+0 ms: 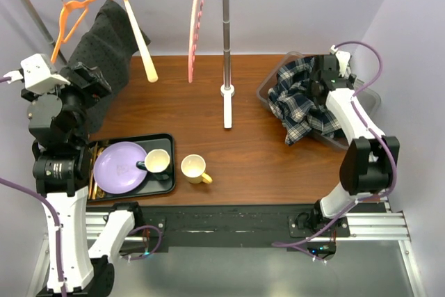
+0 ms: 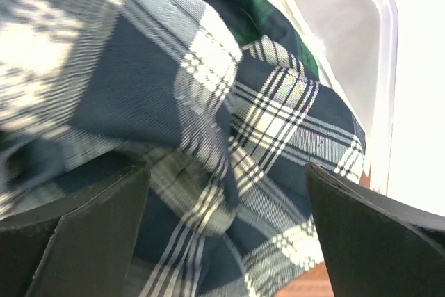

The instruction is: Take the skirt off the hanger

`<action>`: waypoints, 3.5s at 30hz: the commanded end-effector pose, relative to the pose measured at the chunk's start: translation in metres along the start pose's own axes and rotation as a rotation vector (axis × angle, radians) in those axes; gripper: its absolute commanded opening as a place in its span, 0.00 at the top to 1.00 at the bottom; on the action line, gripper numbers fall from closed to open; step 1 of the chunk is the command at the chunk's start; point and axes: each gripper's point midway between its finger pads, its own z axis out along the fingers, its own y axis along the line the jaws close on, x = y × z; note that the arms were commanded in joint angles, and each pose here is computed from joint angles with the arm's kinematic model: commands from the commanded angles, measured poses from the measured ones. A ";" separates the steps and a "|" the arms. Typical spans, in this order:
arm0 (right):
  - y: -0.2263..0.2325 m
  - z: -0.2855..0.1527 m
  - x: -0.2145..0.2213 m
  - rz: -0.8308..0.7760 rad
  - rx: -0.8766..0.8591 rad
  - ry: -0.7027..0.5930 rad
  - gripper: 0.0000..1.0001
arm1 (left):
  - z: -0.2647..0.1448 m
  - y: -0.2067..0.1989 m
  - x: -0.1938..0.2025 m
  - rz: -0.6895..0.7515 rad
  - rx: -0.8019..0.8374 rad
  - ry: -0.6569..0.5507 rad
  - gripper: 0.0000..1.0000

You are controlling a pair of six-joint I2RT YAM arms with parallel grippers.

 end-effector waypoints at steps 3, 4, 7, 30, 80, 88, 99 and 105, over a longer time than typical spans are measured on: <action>0.008 -0.053 -0.016 -0.091 -0.107 -0.010 0.02 | 0.000 -0.003 0.001 0.041 0.020 0.039 0.01; 0.017 -0.062 -0.018 -0.147 -0.160 -0.009 0.02 | 0.001 -0.003 0.005 0.047 0.021 0.054 0.01; 0.041 -0.081 0.002 -0.357 -0.252 0.031 0.01 | -0.001 -0.007 0.006 0.046 0.046 0.061 0.01; 0.072 -0.062 0.024 -0.746 -0.260 -0.144 0.75 | -0.004 -0.014 -0.012 0.080 0.080 0.024 0.01; 0.078 -0.065 -0.047 -0.031 -0.504 -0.247 0.01 | 0.107 0.066 -0.064 0.446 -0.384 0.059 0.09; 0.073 -0.083 -0.062 -0.010 -0.532 -0.306 0.01 | 0.136 0.055 -0.017 0.419 -0.216 0.142 0.10; 0.080 -0.087 -0.059 -0.022 -0.563 -0.297 0.01 | 0.130 0.039 -0.006 0.401 -0.106 0.144 0.47; 0.083 -0.090 -0.058 -0.028 -0.573 -0.299 0.01 | 0.122 0.031 -0.005 0.402 -0.054 0.117 0.55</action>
